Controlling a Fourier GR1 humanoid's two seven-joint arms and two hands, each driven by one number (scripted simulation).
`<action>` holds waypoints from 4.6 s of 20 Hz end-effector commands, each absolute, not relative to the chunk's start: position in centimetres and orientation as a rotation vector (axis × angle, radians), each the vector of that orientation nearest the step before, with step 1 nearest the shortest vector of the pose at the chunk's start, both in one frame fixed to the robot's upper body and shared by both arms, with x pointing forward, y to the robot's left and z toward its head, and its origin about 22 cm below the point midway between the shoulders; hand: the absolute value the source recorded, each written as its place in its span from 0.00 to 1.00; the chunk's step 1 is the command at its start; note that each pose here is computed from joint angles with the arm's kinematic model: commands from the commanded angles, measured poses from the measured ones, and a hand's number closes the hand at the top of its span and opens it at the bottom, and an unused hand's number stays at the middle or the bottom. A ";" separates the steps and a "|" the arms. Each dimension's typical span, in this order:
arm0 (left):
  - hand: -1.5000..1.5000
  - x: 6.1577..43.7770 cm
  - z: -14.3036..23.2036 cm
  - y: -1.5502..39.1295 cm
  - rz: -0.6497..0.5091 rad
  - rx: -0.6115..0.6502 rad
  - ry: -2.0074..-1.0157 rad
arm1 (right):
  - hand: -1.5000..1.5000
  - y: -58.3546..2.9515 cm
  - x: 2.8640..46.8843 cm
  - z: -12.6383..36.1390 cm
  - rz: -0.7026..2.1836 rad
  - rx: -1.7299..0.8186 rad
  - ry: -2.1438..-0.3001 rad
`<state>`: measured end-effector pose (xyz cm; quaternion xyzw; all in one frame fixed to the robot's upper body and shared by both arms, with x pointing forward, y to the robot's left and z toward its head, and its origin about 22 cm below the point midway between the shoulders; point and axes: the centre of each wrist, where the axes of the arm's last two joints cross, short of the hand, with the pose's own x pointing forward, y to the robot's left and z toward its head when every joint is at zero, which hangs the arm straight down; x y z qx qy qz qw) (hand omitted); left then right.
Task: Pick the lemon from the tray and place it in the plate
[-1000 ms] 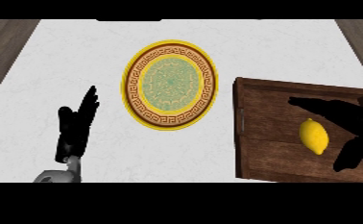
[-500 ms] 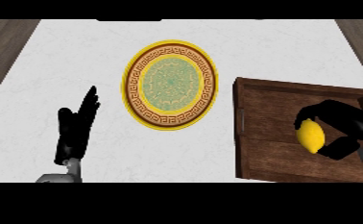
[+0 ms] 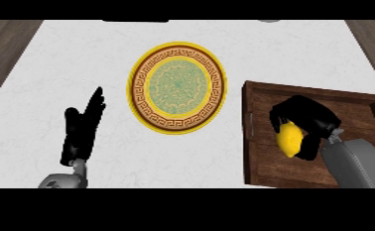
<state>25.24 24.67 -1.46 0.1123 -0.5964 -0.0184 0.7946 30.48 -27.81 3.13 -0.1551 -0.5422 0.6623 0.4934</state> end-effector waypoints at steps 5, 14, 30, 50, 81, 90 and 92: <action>0.50 26.0 -1.2 23.6 -0.089 0.201 -1.302 | 1.00 -8.0 29.0 6.0 1.535 -0.425 -1.617; 0.50 26.1 -0.9 23.4 -0.096 0.213 -1.303 | 1.00 -1.4 25.7 11.5 1.127 -0.614 -1.899; 0.50 25.9 -0.3 25.9 -0.051 0.220 -1.303 | 1.00 3.5 31.8 12.3 0.889 -0.841 -1.741; 0.50 25.2 -0.7 24.4 -0.078 0.198 -1.295 | 0.00 -2.4 39.1 5.5 1.161 -0.611 -1.260; 0.50 25.4 -2.5 24.8 -0.038 0.238 -1.298 | 0.00 -9.9 40.7 1.9 0.583 0.176 -1.766; 0.50 26.1 0.2 25.8 -0.069 0.251 -1.285 | 0.00 -9.5 40.9 1.5 0.617 0.012 -1.719; 0.50 24.5 -1.8 24.7 -0.074 0.226 -1.295 | 0.00 -9.9 40.3 0.1 0.587 -0.019 -1.713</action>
